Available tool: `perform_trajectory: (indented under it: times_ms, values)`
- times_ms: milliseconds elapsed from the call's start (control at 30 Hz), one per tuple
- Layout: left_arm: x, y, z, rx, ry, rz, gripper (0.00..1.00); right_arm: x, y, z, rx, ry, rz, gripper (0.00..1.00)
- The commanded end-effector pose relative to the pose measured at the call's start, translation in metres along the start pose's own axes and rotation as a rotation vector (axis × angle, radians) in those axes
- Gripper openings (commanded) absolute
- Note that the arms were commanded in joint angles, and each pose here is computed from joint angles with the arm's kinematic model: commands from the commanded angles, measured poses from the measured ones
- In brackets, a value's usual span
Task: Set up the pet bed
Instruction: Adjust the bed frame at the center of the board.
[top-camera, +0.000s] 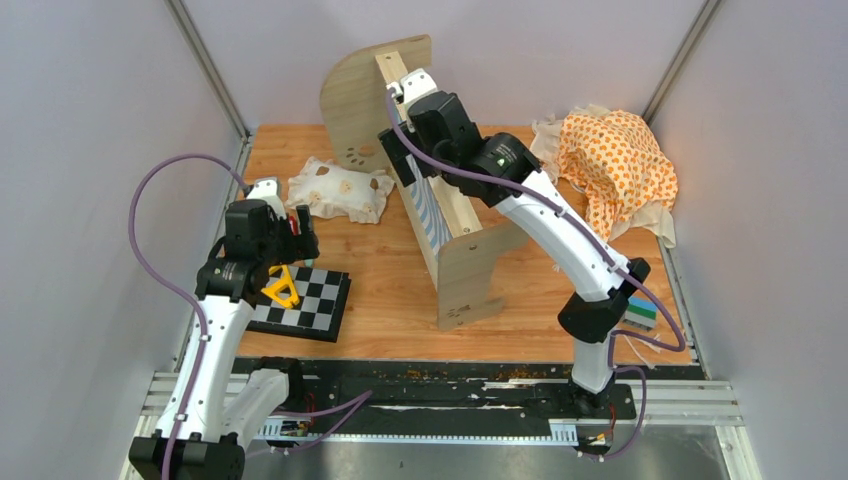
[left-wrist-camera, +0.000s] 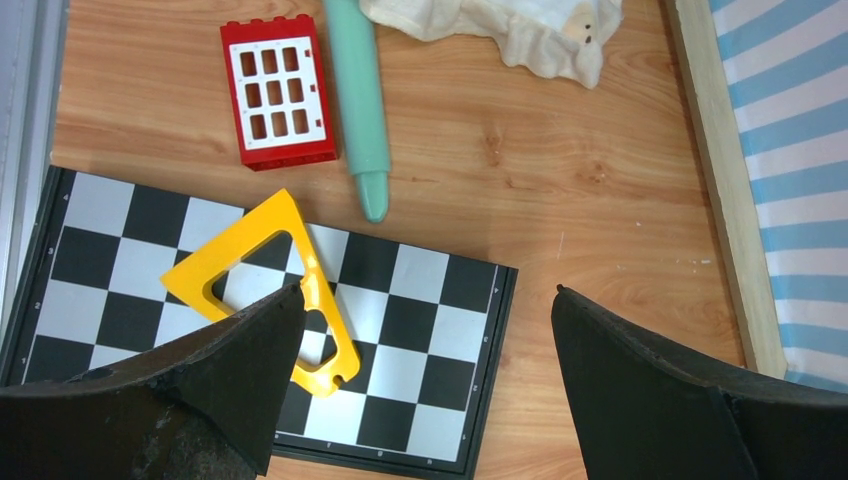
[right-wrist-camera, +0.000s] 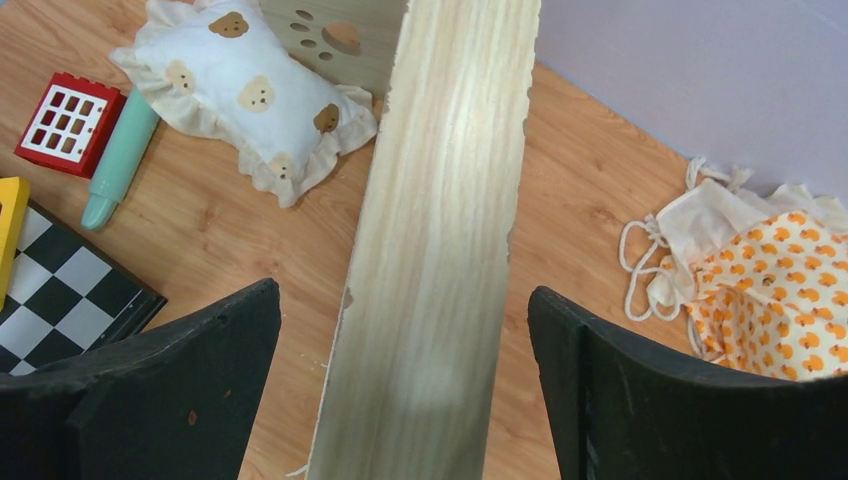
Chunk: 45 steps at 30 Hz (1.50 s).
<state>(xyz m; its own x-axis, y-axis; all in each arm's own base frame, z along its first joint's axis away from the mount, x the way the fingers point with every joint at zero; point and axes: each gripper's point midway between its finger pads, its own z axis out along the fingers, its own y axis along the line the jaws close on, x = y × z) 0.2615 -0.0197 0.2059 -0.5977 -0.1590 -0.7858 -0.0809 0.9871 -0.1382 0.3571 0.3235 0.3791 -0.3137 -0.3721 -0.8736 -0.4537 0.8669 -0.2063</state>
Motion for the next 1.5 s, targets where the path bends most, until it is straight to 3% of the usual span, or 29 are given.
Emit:
perform_trajectory:
  times_ms: [0, 167, 433, 667, 833, 867, 1033, 1200, 1467]
  values:
    - [-0.007, -0.004, 0.002, 0.02, -0.026, 0.019, 1.0, -0.002, -0.001, -0.006, -0.061, 0.009, 0.093, 0.92]
    - [-0.006, -0.004, 0.003, 0.024, -0.021, 0.019, 1.0, 0.002, 0.0, -0.003, -0.092, 0.03, 0.111, 0.81]
    - [-0.004, -0.006, 0.005, 0.031, -0.012, 0.02, 1.0, 0.009, 0.002, 0.008, -0.085, 0.062, 0.086, 0.75]
    - [-0.004, -0.005, 0.006, 0.031, -0.007, 0.023, 1.0, 0.006, -0.013, 0.009, -0.043, 0.052, 0.105, 0.38]
    - [-0.003, -0.007, 0.008, 0.039, 0.0, 0.026, 1.0, 0.007, -0.052, 0.003, -0.151, 0.038, 0.309, 0.04]
    - [-0.003, -0.009, 0.008, 0.048, 0.001, 0.026, 1.0, 0.01, -0.061, 0.002, -0.195, 0.032, 0.362, 0.0]
    - [-0.011, -0.017, 0.006, 0.085, -0.015, 0.013, 1.0, 0.036, -0.108, 0.004, -0.331, 0.01, 0.581, 0.0]
    - [-0.033, -0.047, 0.006, 0.228, -0.059, -0.071, 1.0, 0.069, -0.142, 0.014, -0.44, 0.01, 0.753, 0.0]
    - [-0.061, -0.106, 0.033, 0.41, -0.116, -0.182, 1.0, 0.108, -0.183, 0.028, -0.378, 0.034, 0.815, 0.0]
